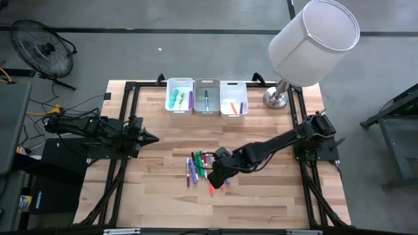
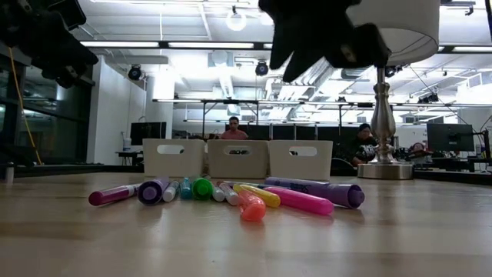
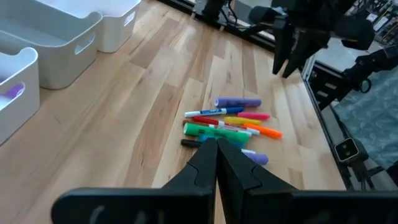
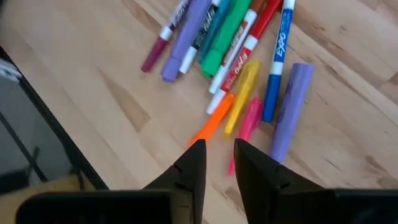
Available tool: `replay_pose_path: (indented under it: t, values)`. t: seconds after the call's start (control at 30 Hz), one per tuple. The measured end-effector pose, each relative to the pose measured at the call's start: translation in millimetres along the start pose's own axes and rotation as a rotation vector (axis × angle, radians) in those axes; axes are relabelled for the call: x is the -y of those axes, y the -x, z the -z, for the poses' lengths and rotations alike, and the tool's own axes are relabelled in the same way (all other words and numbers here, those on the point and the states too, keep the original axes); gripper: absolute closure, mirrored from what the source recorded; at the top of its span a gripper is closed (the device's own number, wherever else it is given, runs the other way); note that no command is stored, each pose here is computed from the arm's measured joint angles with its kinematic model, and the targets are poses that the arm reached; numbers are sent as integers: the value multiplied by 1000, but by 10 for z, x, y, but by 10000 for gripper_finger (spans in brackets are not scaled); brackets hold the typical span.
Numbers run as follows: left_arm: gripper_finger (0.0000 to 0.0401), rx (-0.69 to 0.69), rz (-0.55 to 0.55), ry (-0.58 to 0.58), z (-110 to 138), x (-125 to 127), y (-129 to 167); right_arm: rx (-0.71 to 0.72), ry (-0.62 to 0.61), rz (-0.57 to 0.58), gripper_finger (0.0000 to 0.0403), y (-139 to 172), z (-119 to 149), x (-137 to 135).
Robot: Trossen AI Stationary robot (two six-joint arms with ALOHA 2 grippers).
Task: Pick & Place Markers
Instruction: Put the right purple highlighter pen into the left white bin
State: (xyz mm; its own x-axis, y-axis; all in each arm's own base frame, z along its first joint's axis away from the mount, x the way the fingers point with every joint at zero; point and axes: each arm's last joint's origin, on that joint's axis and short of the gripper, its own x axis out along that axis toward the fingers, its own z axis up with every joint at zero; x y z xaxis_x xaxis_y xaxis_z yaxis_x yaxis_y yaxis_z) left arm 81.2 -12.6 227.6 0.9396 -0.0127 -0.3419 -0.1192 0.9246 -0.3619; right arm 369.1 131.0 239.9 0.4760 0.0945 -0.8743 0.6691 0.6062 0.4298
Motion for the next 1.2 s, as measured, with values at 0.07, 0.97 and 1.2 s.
replay_pose_path:
  t: [0.07,0.97,1.2]
  values:
    - [399,1,1,0,-1,1,-1,-39,11,9,332,-52,-45,35]
    - [399,-27,-22,8,29,-17,1,-139,156,215,197,-551,-83,280]
    - [399,-32,-42,28,39,-27,2,-177,150,251,197,-752,-9,319]
